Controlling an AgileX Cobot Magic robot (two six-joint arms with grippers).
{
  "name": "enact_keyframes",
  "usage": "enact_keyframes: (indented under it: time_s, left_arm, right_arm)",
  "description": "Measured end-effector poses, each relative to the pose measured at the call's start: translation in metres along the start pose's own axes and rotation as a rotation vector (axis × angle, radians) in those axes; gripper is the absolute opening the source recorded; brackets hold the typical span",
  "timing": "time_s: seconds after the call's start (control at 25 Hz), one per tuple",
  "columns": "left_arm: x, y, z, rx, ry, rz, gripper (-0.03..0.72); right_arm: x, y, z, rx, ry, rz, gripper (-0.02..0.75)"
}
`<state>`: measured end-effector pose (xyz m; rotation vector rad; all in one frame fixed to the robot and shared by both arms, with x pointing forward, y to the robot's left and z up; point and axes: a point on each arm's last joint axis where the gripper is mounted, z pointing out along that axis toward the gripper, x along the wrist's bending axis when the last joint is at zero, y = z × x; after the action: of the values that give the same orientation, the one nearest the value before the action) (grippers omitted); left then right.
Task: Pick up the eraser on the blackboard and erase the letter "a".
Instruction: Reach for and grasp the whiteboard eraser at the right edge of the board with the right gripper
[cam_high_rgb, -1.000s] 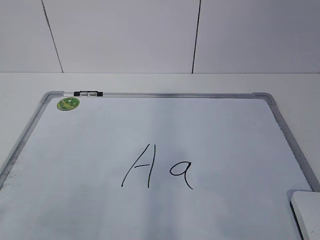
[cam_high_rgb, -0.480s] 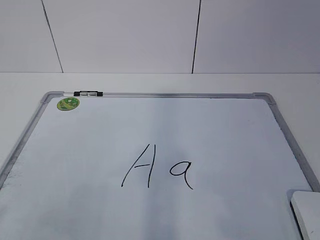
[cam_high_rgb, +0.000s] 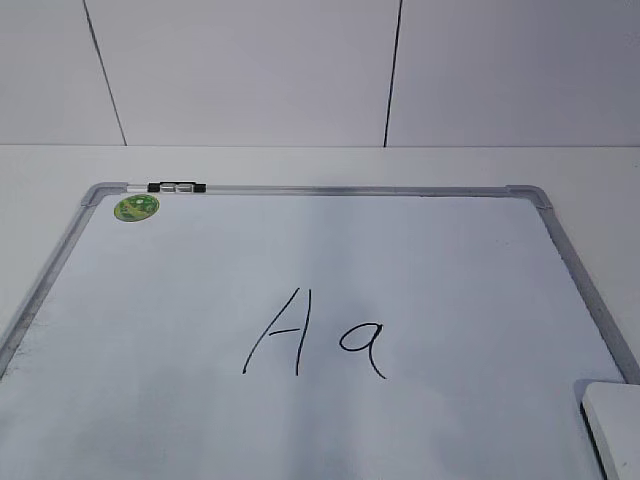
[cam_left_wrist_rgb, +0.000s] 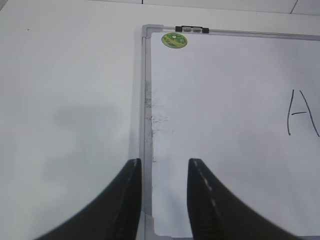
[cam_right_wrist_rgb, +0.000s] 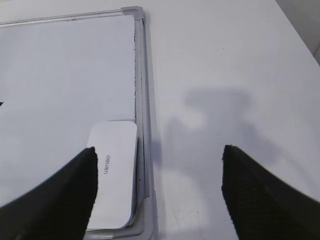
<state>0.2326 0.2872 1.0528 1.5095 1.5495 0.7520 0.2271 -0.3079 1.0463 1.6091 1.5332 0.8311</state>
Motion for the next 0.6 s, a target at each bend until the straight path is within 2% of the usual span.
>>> enact_keyframes:
  time_s: [0.6]
  left_arm:
    - [0.0,0.0,0.0,0.0,0.0,0.0,0.235]
  right_arm:
    - [0.0,0.0,0.0,0.0,0.0,0.0,0.591]
